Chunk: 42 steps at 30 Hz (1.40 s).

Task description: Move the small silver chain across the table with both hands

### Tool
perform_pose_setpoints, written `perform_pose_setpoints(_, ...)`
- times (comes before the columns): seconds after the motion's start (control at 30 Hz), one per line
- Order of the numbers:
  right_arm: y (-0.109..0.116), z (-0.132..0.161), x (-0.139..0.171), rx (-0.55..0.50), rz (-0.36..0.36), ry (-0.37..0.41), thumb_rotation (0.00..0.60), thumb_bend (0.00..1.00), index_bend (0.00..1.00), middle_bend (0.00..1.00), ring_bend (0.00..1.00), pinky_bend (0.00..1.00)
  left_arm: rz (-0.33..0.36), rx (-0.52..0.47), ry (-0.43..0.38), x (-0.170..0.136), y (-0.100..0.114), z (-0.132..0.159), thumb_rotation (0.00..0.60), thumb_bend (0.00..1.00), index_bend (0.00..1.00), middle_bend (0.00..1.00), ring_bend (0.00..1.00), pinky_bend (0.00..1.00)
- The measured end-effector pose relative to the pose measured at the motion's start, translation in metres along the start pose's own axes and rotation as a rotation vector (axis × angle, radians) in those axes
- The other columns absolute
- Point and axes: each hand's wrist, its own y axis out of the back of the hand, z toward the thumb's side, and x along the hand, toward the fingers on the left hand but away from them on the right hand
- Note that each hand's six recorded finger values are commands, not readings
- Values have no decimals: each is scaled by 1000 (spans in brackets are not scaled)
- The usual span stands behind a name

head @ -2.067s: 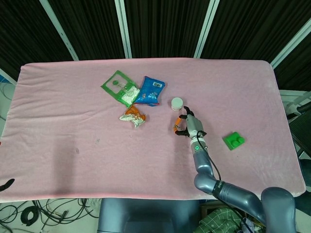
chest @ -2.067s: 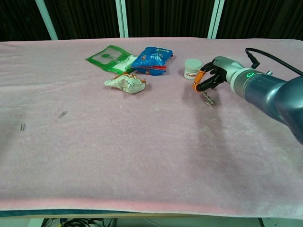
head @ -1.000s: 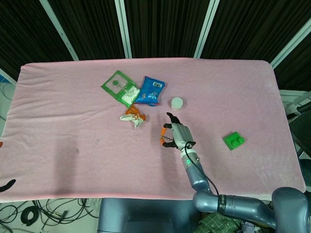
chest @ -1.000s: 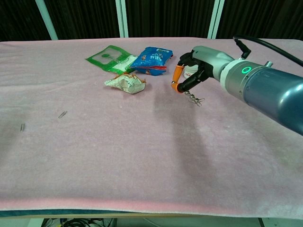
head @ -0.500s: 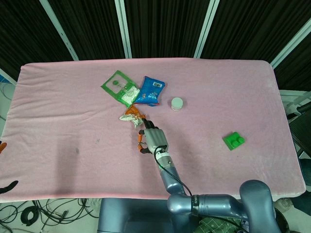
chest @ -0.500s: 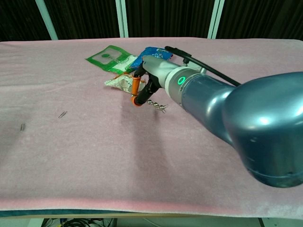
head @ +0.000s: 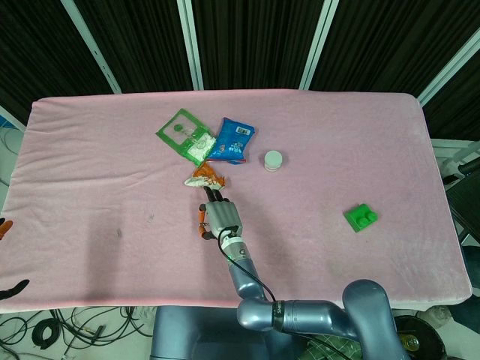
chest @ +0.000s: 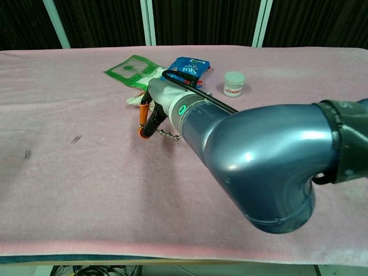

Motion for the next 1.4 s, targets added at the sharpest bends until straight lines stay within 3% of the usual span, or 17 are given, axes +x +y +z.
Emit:
perform_pose_setpoints(0.47, -20, 18, -11, -13, 24, -12, 600, 357, 620, 0, 44, 227, 0, -11, -5, -1, 1, 0, 600, 74, 61, 33, 0, 0)
perform_pose_setpoints(1.0, -37, 40, -12, -8, 32, 37, 600, 356, 617, 0, 44, 227, -1, -21, -14, -2, 3, -1, 600, 74, 61, 33, 0, 0)
perform_pose_setpoints(1.4, -49, 41, -12, -25, 75, 45, 600, 243, 339, 0, 39, 227, 4, -26, -11, -3, 5, -2, 600, 74, 61, 33, 0, 0)
